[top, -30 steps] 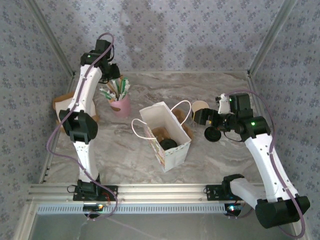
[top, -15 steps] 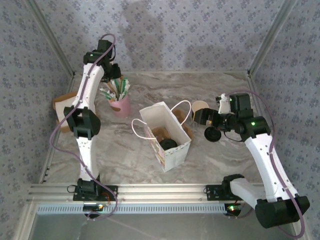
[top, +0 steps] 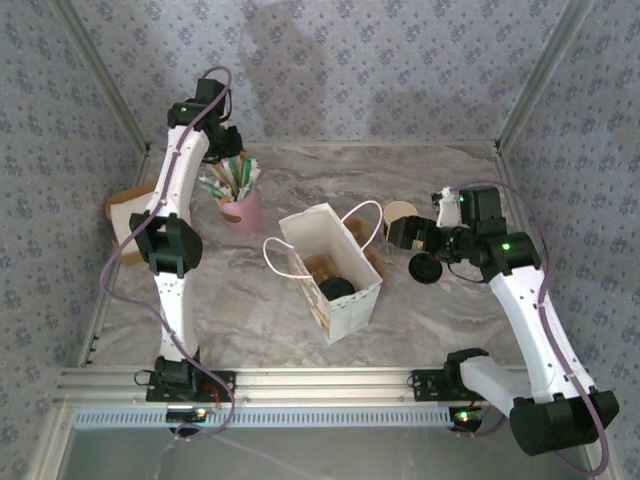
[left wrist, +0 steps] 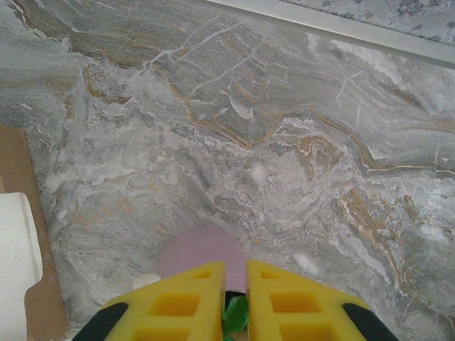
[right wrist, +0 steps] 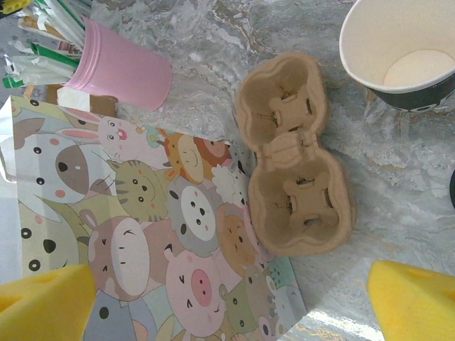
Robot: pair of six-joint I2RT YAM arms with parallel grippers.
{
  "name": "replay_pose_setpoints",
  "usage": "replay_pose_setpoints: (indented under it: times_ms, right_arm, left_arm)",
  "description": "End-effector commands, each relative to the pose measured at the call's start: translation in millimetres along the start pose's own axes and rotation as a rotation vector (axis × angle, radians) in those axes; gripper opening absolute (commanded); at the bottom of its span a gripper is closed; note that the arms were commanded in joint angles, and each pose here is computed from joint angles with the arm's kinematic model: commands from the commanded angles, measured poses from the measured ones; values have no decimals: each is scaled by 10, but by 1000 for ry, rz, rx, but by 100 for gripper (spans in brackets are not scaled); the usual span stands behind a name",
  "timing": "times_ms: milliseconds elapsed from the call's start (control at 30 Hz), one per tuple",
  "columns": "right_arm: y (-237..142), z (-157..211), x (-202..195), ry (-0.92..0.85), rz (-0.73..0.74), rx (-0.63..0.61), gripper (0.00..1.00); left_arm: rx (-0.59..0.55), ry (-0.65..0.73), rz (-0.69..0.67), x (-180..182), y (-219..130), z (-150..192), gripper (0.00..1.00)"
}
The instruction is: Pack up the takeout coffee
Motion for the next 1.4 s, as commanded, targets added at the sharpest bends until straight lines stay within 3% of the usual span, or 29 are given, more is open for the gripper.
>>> replay_pose_setpoints:
  times_ms: [0,133,467,900,1367]
  right_arm:
    - [9,16,-6,-8,-19,6,100]
    - [-4,9,6,-8,-22,3,100]
    - [-150,-70,89,-22,-16,-52,100]
    - [-369,10,185,-35,-34,-143,100]
    - [-606,227,273,-11,-54,-191,100]
  left_arm:
    - [5,8,9,1,-65,-17,11]
    - [-3,8,20,-2,-156,-23,5]
    - [-73,5,89,-64,-686,-40,4]
    - [-227,29,243,-125,-1782,45,4]
    - [-380,26,573,-72,-3175,369,4]
Point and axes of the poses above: each hand's point on the last joint's axis, 136 mm out from that joint toward the fingers, its own y axis out along the fingers, its own x axis along the line the jaws close on, z = x × y, the point moved 7 cm from there along -y, back along the fingers, and after that the axes turned 10 degrees about -y, right-handed, at the moved point
